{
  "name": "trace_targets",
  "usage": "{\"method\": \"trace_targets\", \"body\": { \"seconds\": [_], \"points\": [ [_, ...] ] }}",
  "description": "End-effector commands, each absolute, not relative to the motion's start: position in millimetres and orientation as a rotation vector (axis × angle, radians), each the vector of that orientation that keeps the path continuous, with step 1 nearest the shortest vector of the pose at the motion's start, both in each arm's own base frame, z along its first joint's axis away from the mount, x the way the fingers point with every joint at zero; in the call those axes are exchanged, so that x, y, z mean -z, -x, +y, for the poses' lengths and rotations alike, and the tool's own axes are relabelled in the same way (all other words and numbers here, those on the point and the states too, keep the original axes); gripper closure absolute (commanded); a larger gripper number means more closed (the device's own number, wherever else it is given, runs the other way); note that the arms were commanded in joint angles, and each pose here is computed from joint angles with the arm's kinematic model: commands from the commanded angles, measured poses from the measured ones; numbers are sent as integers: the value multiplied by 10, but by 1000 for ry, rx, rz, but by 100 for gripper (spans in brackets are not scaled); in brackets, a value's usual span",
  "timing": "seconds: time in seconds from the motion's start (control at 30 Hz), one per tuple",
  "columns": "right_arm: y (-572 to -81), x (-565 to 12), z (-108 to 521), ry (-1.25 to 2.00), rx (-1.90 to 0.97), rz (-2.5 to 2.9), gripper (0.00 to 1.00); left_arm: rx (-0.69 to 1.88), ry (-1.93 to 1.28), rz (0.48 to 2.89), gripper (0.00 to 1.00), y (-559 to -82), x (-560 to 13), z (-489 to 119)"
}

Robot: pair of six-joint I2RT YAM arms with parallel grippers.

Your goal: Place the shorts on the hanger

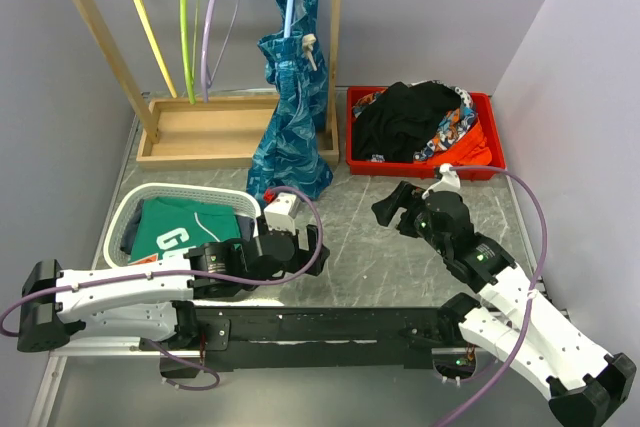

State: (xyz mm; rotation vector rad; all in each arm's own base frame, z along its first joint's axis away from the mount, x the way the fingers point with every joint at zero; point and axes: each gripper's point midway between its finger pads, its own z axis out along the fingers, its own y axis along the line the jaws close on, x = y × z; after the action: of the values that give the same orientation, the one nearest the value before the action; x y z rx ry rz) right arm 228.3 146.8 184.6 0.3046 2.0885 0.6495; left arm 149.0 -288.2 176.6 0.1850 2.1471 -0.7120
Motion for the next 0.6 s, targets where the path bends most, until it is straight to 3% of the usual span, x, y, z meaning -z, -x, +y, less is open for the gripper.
{"method": "trace_targets", "body": {
  "seconds": [0.0,0.3,0.57],
  "points": [
    [-2346,-2008,1457,-317,-638,2051,8,779,-164,2086,4,-1520,-2030,-2960],
    [-2743,-2192,1663,-272,-578,2086,7,732,-180,2131,4,-1528,-1955,-3026],
    [-4337,-2564,1198,-536,-490,2019,7,717,-160,2178,4,-1624,-1760,-3030]
  ]
}}
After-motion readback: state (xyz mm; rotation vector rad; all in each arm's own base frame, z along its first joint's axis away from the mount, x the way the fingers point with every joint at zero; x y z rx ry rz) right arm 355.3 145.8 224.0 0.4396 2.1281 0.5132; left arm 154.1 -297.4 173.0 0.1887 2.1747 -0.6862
